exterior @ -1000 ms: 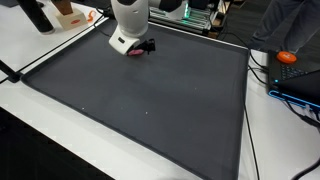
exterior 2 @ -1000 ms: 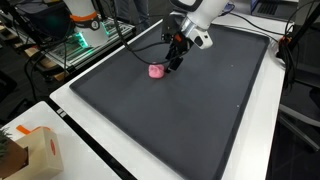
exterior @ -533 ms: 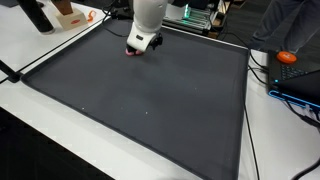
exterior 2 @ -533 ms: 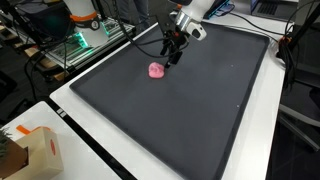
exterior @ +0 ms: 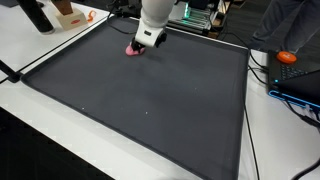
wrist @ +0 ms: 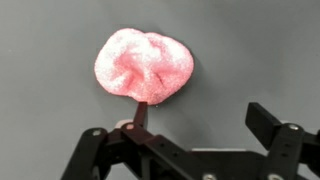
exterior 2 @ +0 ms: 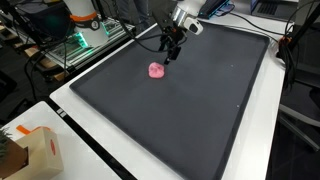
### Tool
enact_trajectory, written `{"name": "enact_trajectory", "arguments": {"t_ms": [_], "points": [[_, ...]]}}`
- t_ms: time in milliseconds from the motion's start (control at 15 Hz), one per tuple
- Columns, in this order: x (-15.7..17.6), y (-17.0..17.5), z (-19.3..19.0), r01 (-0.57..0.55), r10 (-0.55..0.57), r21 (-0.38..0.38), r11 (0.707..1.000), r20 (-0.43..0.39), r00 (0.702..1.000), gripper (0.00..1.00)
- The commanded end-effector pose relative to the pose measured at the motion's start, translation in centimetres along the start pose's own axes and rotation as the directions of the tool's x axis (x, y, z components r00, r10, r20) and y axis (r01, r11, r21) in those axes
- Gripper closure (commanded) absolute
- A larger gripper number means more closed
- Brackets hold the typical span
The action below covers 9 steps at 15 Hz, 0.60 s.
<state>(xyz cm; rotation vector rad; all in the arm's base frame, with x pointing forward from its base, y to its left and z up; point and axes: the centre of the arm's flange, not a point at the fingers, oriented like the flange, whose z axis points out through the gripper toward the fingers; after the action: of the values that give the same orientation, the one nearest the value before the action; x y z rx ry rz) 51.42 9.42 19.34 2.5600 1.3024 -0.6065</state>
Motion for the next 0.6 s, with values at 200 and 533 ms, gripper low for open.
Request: {"name": "enact_trajectory", "arguments": {"t_ms": [200,533], "points": [[1.2,-0.9,0.1,0.019,-0.016,-0.068,0.997,0.046,0.999,0.00],[2.3,-0.4,-0.1,-0.020,0.027,-0.089,0.996,0.074,0.997,0.00]]}}
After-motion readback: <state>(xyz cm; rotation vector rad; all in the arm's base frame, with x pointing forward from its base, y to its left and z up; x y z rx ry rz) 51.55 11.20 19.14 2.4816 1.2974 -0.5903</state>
